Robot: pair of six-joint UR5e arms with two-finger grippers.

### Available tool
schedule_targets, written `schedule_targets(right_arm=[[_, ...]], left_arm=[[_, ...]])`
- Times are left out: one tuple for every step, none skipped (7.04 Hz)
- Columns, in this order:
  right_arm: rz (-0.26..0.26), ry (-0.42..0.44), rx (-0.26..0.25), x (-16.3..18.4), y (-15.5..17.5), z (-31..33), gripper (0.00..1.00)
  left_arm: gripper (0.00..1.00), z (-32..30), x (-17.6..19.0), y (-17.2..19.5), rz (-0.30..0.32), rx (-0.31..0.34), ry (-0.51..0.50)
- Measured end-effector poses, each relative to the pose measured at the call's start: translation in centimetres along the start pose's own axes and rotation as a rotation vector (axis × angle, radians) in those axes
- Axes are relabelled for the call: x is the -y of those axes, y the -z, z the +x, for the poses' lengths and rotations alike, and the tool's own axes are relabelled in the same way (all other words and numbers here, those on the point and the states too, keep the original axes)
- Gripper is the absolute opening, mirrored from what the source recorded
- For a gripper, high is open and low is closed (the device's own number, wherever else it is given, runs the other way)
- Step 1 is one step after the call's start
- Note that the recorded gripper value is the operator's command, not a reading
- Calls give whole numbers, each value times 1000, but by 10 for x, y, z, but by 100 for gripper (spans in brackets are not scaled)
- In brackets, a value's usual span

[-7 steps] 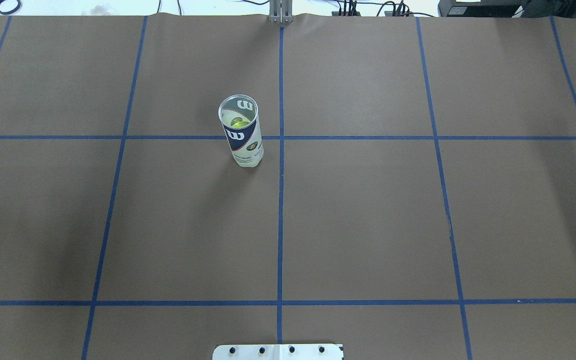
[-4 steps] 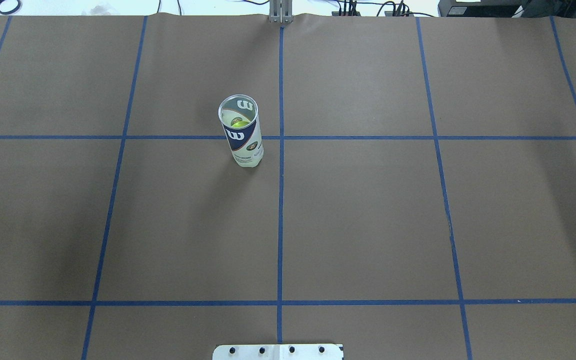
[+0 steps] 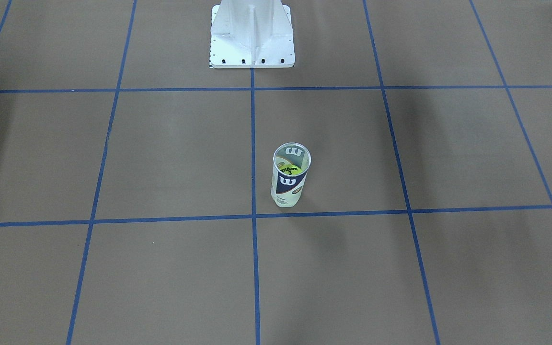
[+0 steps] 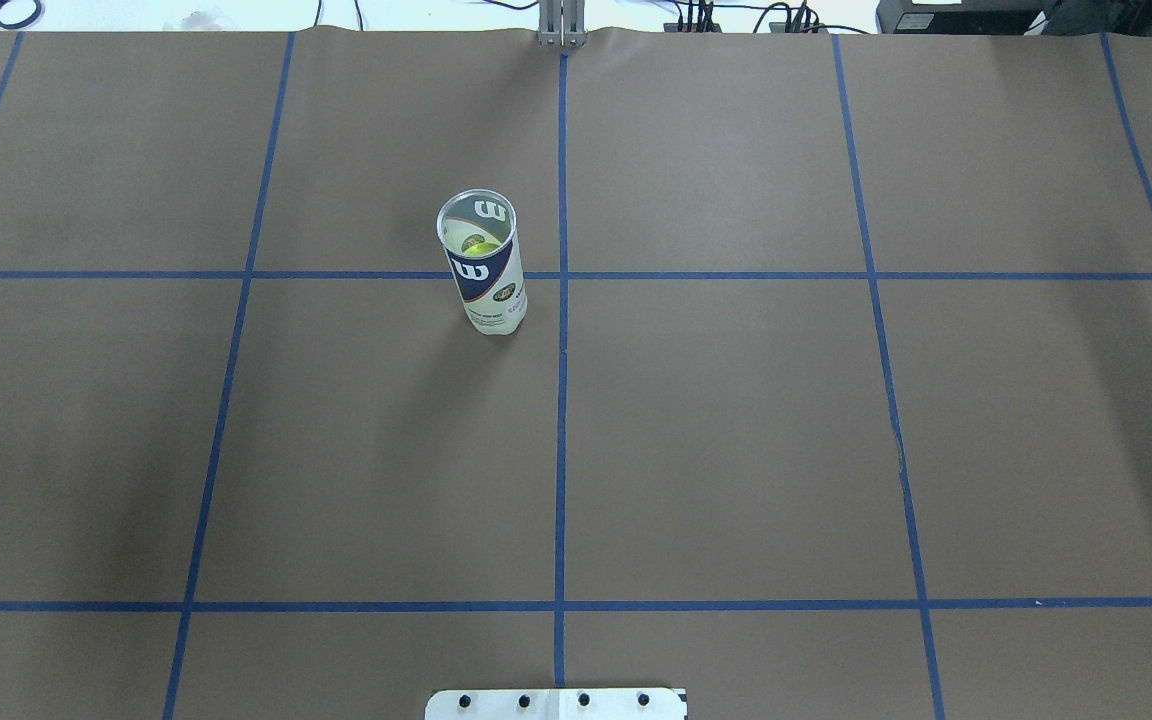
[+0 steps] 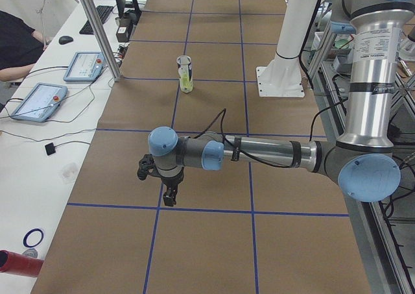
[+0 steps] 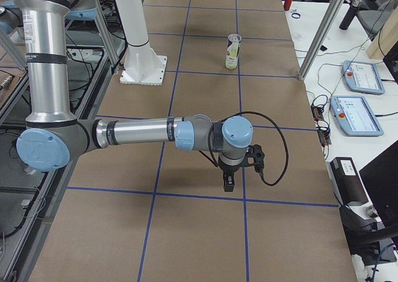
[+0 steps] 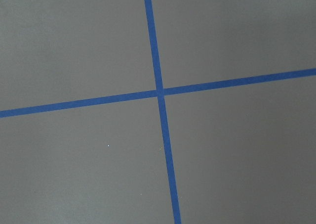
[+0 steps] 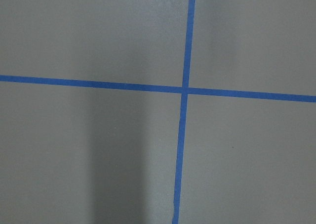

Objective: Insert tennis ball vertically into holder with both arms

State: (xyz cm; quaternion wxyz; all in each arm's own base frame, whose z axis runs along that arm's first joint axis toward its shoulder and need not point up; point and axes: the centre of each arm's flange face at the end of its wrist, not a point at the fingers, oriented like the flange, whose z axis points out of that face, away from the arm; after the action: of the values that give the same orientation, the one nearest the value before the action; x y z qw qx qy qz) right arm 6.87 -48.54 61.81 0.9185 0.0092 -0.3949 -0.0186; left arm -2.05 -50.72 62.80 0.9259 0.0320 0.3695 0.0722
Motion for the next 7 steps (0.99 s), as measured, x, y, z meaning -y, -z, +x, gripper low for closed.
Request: schedule_targets(right_arm=[[-13,-22,2,-13,-8,12,99],[-16,-35,3,-22,-9,20,99],[-13,-39,3,-25,-9,24,99],[-9,-39,3,-24,-7,25,99],[-4,-38,3,-23,-5,24,99],[1,-36,3,-22,-2,24,99],[4,-36,3,-22,-1,24,99]], left_arm=[[100,-1,0,0,-1,1,-3],[100,-1,-1,0,-1,1,-4],[100,-1,-1,0,-2,1,-4],[100,-1,-1,0,-2,1,-4],[100,-1,-1,0,-1,1,-4],[100,-1,-1,0,0,1,-4],[100,-1,-1,1,0,1,-5]])
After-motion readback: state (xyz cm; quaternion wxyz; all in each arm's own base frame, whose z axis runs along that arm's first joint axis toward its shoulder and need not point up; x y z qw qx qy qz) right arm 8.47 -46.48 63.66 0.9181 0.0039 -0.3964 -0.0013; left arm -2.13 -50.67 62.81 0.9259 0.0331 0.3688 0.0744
